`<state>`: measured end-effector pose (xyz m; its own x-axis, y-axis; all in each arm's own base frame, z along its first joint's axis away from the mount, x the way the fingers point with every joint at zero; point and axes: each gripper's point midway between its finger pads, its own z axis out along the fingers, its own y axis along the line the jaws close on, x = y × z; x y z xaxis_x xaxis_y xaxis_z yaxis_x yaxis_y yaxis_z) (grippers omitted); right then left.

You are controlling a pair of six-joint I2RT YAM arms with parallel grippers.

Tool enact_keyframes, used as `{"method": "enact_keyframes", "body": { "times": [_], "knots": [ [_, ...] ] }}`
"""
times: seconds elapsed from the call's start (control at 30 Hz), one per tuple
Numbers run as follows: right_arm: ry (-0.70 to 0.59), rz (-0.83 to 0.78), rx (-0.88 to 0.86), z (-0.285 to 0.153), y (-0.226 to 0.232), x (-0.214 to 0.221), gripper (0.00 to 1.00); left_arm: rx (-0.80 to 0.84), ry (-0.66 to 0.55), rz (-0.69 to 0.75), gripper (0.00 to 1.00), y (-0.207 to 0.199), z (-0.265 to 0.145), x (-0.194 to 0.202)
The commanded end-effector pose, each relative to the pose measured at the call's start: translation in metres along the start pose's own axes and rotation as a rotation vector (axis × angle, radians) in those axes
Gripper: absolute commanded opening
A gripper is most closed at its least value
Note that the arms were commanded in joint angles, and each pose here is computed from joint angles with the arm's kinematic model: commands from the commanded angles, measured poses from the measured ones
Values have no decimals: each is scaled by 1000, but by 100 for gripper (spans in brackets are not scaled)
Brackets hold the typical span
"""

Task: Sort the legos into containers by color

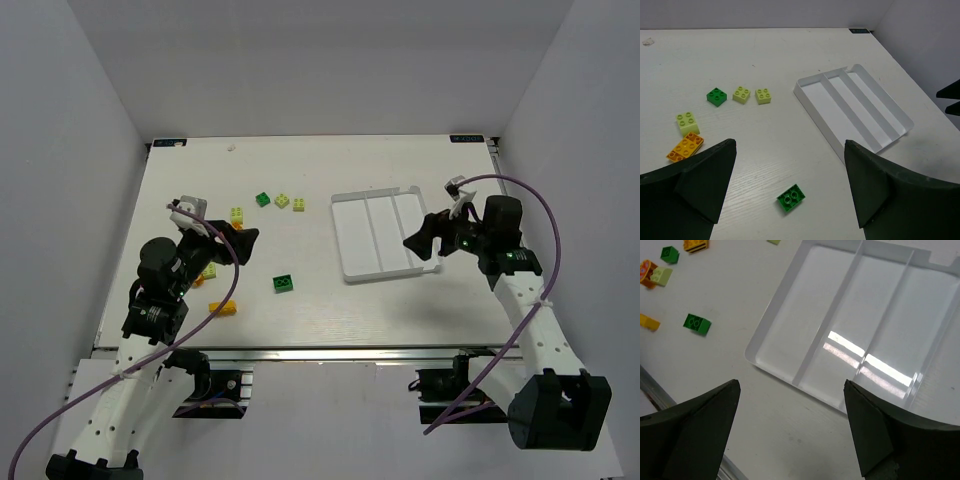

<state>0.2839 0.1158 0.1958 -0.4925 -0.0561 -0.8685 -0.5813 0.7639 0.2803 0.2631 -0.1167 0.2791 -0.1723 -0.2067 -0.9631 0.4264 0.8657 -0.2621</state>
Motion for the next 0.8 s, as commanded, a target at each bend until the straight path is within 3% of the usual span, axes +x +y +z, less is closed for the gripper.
{"method": "enact_keyframes", "body": {
  "times": [0.0, 0.1, 0.13, 0.3, 0.43, 0.5, 0.53, 0.63, 0.67, 0.73, 0.77],
  "knots": [
    [-61, -182, -150, -2, 22, -25, 89, 51, -6, 18, 98, -9, -1, -3],
    [-43, -350, -345, -8, 50, -12, 89, 65, -1, 18, 98, -11, 0, -2],
    [-90, -519, -444, -13, 63, -15, 89, 65, 2, 17, 98, -11, 0, -1],
    [-112, -706, -560, -19, 88, -8, 89, 60, 8, 14, 98, -10, 1, 1],
    [-145, -809, -581, 5, 107, -9, 89, 1, 29, 8, 96, 2, 6, 6],
    [-97, -849, -589, 28, 113, -10, 89, -34, 57, 7, 90, 10, 10, 12],
    [-63, -885, -558, 41, 114, -7, 83, -47, 76, 4, 86, 12, 10, 16],
    [15, -995, -579, 77, 126, 11, 76, -110, 104, 0, 69, 26, 14, 22],
    [47, -1020, -614, 91, 134, 20, 74, -125, 107, 2, 58, 29, 14, 22],
    [99, -1089, -678, 108, 144, 42, 74, -191, 112, -4, 53, 41, 14, 24],
    [103, -1107, -701, 113, 153, 47, 78, -216, 112, -3, 55, 45, 13, 24]
  ]
}}
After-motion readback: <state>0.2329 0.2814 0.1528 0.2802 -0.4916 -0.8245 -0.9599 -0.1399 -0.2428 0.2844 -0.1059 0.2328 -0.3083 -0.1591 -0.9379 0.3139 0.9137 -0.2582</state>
